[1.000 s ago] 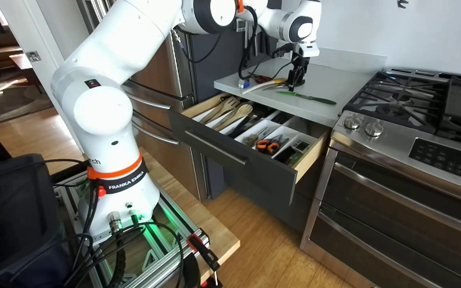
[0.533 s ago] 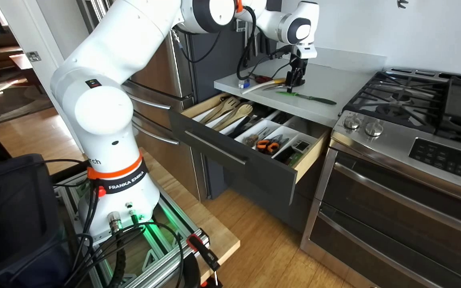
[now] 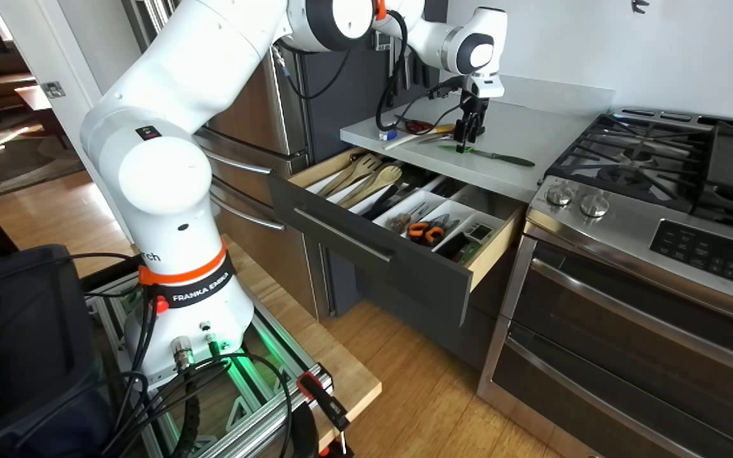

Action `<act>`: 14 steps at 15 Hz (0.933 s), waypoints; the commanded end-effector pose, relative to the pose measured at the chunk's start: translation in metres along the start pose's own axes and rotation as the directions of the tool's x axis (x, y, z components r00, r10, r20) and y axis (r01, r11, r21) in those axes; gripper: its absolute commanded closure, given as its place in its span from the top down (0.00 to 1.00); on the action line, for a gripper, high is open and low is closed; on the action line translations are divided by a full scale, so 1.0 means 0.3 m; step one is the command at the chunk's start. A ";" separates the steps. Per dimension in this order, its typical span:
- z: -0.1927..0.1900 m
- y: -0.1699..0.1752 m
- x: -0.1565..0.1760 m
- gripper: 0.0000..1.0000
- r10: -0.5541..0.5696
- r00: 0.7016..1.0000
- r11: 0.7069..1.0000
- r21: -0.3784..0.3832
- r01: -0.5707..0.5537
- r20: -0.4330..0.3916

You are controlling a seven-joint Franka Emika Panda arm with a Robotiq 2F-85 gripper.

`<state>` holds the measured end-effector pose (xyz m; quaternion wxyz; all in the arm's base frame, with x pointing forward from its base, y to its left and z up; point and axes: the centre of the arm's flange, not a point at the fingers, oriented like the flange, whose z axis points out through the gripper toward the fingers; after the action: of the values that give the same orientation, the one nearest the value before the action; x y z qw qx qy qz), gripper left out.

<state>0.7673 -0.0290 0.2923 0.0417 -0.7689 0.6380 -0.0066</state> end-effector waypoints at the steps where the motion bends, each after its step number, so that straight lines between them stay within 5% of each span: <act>1: 0.004 0.054 -0.003 0.53 -0.014 1.000 1.000 0.007 0.014 -0.007; 7: 0.004 0.057 -0.004 0.08 -0.023 1.000 1.000 0.014 0.023 -0.009; 14: -0.001 0.055 0.034 0.08 -0.023 1.000 1.000 0.020 0.024 -0.013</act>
<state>0.7652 -0.0328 0.2917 0.0453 -0.7726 0.6331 -0.0140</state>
